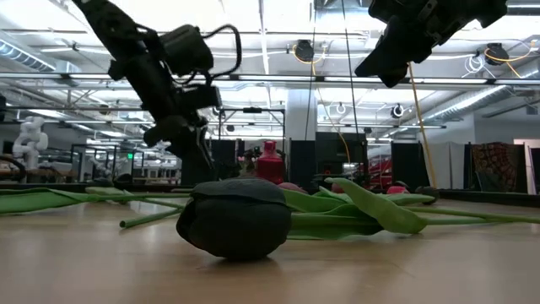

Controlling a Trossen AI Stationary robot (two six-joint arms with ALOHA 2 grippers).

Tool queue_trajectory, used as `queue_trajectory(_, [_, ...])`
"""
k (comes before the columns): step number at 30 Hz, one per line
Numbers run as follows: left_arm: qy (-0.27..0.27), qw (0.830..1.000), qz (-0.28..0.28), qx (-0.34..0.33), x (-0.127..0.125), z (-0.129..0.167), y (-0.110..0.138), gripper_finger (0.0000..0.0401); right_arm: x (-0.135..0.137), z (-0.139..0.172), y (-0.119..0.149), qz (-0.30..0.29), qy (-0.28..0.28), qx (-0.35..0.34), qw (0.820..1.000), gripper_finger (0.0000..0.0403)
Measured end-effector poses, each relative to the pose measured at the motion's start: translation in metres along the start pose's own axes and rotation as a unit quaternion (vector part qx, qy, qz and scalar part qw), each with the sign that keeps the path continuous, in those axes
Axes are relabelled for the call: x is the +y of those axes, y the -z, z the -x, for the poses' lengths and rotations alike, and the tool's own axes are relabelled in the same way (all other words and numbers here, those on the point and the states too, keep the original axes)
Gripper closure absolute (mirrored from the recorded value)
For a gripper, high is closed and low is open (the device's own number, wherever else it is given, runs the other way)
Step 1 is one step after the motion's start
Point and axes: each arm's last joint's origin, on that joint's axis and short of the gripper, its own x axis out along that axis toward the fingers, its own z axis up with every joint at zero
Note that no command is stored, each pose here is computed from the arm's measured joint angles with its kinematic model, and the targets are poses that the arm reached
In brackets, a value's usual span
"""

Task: Sort flowers into vase by color
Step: Put the middle dark red flower into the transparent vase

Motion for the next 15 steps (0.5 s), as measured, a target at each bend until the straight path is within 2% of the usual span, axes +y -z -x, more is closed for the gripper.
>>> queue_trajectory(3, [0.016,1.0,0.012,0.008,0.007,-0.006,0.005,0.0281,0.0,0.0,0.0,-0.001,0.0,0.0,1.0,0.0403])
queue_trajectory(7, [0.027,0.999,-0.018,0.018,0.007,-0.014,0.009,0.0232,0.0,0.0,0.0,-0.001,0.0,0.0,1.0,0.0403])
queue_trajectory(10, [0.02,0.999,-0.044,0.001,0.007,-0.022,0.006,0.02,0.0,0.0,0.0,-0.001,0.0,0.0,1.0,0.0403])
queue_trajectory(15, [0.014,0.998,-0.059,-0.006,0.009,-0.032,0.007,0.0185,0.0,0.0,0.0,0.0,0.0,0.0,1.0,0.0403])
